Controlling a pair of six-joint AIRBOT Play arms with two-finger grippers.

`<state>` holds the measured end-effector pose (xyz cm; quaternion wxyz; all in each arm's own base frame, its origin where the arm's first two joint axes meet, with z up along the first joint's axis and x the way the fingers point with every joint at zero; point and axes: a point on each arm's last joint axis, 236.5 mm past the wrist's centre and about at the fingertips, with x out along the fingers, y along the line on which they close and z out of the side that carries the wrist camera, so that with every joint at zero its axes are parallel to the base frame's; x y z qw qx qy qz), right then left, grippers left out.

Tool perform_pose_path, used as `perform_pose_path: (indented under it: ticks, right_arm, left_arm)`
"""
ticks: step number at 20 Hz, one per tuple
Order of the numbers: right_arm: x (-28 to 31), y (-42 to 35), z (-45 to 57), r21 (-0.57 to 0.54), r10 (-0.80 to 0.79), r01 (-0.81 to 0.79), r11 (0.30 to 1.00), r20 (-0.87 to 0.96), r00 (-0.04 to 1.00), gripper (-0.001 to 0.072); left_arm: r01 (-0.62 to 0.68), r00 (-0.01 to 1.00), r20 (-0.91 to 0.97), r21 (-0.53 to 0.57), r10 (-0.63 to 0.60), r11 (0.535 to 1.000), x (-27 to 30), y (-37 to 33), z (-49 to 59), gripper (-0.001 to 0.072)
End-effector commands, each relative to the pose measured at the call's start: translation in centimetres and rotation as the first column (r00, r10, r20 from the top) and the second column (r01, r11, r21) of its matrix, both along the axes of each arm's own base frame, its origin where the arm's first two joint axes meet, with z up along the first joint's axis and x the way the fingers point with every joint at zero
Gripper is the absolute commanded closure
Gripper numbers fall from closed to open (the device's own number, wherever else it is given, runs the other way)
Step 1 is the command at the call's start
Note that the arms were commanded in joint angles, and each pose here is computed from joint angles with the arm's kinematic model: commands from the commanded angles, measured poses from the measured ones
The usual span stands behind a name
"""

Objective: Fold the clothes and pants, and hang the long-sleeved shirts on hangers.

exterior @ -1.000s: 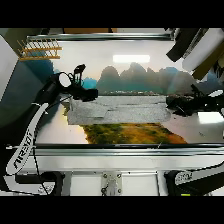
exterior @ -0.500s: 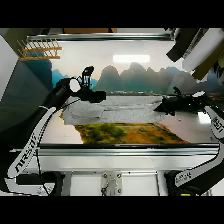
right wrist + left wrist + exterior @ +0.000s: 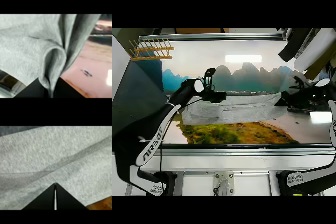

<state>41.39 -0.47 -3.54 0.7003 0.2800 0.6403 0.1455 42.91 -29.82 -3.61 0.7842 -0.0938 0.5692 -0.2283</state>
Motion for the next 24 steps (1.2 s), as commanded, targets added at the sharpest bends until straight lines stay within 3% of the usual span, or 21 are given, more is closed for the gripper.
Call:
perform_pose_path:
  ticks: [1, 6, 10, 13, 19, 24]
  right_arm:
    - [-0.3, -0.8, 6.1, -0.113, 0.023, -0.022, 0.993, 0.006, 1.0, 0.0697]
    - [0.8, 3.8, 13.7, -0.18, 0.15, -0.128, 0.975, 0.115, 0.982, 0.0697]
    - [1.5, 6.8, 16.6, -0.311, 0.251, -0.187, 0.932, 0.18, 0.951, 0.0697]
    - [1.4, 9.8, 17.6, -0.327, 0.307, -0.231, 0.916, 0.204, 0.93, 0.0697]
    - [0.6, 13.7, 17.7, -0.342, 0.389, -0.305, 0.889, 0.209, 0.897, 0.0697]
    - [0.2, 17.6, 17.9, -0.329, 0.415, -0.33, 0.885, 0.236, 0.879, 0.0697]
  left_arm:
    - [0.047, 0.998, -0.027, -0.018, -0.048, 0.999, 0.8, -3.9, -1.9, 0.0699]
    - [0.117, 0.985, -0.108, -0.133, -0.132, 0.984, 0.3, -10.3, -4.2, 0.0699]
    - [0.198, 0.963, -0.16, -0.121, -0.216, 0.973, -1.1, -12.8, -6.5, 0.0699]
    - [0.228, 0.956, -0.158, -0.123, -0.246, 0.966, -1.5, -14.2, -7.1, 0.0699]
    - [0.214, 0.96, -0.159, -0.122, -0.232, 0.969, -0.9, -13.2, -6.6, 0.0699]
    - [0.126, 0.987, -0.077, -0.147, -0.138, 0.981, 4.0, -8.5, -1.0, 0.0699]
